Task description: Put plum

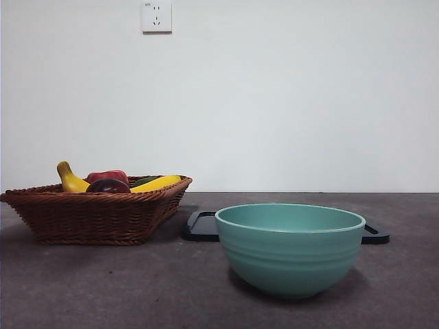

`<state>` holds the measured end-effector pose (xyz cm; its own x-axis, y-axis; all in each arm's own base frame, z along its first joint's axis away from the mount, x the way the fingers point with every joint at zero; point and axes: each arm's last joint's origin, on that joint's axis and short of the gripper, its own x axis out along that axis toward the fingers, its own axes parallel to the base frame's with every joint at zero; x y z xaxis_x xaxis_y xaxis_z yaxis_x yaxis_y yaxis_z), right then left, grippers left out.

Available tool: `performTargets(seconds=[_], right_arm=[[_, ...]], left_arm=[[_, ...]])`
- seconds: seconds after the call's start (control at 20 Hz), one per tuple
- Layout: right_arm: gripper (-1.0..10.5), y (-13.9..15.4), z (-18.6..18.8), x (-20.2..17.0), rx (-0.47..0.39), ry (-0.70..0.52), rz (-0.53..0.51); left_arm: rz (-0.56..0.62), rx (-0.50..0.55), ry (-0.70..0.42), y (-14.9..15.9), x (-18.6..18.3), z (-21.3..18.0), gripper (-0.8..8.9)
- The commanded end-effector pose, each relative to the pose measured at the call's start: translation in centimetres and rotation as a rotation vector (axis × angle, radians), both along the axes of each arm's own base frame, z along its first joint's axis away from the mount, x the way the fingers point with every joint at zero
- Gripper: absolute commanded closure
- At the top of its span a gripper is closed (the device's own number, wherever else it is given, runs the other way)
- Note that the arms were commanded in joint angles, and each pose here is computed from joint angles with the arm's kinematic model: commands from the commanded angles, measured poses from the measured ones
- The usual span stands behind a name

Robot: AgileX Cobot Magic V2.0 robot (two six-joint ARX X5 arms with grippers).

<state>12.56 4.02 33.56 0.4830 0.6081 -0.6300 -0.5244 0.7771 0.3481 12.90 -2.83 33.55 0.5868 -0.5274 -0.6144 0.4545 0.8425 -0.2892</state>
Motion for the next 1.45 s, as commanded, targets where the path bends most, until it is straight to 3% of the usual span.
performTargets(seconds=[0.05,0.4,0.65,1.45], right_arm=[[5.6,0.1,0.5,0.1,0.003,-0.016,0.007],[5.6,0.1,0.5,0.1,0.004,-0.017,0.007],[5.6,0.1,0.5,0.1,0.003,-0.016,0.007],[5.6,0.1,0.5,0.1,0.002,-0.017,0.006]], left_arm=[[-0.002,-0.008,-0.017,-0.1,0.1,0.6,3.68],[0.002,-0.021,-0.007,-0.2,0.4,0.6,3.77],[-0.008,-0.034,0.009,-1.4,2.8,0.1,3.78],[0.112,0.249,0.123,-7.1,16.1,-6.3,3.78]])
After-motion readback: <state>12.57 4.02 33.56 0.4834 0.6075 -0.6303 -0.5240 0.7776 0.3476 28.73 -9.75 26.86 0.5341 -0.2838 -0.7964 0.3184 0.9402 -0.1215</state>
